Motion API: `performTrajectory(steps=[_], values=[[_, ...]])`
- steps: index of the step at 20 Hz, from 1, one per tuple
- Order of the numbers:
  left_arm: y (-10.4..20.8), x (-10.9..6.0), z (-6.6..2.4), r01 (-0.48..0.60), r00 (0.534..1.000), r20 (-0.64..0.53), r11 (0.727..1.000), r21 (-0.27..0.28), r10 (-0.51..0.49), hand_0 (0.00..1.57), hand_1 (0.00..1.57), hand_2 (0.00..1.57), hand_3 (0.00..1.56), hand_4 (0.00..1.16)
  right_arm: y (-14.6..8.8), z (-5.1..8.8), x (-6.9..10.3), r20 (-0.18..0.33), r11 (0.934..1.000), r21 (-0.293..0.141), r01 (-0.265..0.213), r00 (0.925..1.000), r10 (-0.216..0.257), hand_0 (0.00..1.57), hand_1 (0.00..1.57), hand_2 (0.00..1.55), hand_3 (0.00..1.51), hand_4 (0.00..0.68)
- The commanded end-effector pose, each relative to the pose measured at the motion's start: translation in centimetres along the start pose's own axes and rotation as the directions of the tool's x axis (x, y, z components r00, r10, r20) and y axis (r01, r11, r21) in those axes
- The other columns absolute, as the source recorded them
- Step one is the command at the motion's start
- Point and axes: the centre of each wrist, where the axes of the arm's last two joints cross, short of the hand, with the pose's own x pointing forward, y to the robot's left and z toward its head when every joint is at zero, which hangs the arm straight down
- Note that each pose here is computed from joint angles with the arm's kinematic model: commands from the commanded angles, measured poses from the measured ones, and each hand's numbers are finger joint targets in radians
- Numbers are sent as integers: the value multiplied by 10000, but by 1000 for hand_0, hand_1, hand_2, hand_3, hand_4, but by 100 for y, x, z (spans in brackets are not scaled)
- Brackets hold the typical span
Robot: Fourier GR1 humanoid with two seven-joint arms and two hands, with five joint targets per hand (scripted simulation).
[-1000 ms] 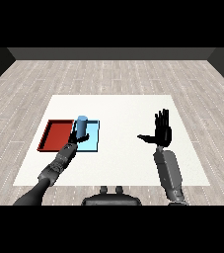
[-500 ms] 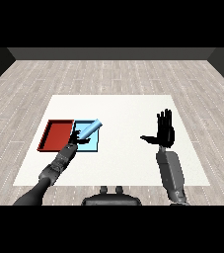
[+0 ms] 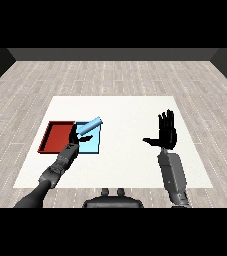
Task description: Pick the blue can and put it in the blue box
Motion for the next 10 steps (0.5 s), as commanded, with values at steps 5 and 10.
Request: performTrajectory(steps=[5,10], values=[[-164,676,35,-3277,8335,4026,9253,-1909,3783,0,0,0,0,0,29,36,-15,-105,9995,310,-20,9999,24,0,0,0,0,0],[18,518,121,-4249,6738,4850,8293,-3630,5575,0,0,0,0,0,-68,270,-113,-744,9972,624,-400,9962,447,0,0,0,0,0]])
